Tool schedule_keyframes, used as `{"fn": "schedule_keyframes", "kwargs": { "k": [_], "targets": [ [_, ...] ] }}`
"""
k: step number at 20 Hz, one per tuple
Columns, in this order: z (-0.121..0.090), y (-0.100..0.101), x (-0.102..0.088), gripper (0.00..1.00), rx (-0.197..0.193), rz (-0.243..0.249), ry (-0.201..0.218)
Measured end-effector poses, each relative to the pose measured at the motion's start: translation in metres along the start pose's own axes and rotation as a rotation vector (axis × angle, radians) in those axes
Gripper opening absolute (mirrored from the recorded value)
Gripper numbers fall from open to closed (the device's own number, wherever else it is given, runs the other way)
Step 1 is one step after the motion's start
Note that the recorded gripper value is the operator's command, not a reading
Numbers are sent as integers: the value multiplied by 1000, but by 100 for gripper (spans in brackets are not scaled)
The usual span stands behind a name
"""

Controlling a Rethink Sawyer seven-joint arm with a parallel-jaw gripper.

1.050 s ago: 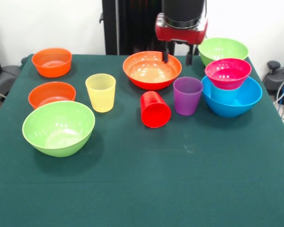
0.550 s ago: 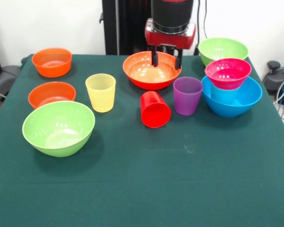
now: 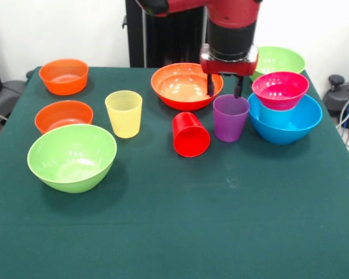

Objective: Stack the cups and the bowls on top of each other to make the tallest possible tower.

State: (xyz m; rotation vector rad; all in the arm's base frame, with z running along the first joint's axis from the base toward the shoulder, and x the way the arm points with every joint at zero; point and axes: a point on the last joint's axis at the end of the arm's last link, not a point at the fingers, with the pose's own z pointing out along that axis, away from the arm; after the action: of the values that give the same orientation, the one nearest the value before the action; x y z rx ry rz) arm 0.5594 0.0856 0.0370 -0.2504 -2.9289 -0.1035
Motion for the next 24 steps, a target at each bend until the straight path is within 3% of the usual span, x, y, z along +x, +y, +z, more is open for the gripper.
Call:
{"fn": "schedule_keyframes", "kwargs": {
  "k": [7,13,24],
  "targets": [
    [22,21,14,100,-5,-44,28],
    [20,23,15,100,26,-89,1],
    [14,13,5,100,63,-119,-48]
  ]
}}
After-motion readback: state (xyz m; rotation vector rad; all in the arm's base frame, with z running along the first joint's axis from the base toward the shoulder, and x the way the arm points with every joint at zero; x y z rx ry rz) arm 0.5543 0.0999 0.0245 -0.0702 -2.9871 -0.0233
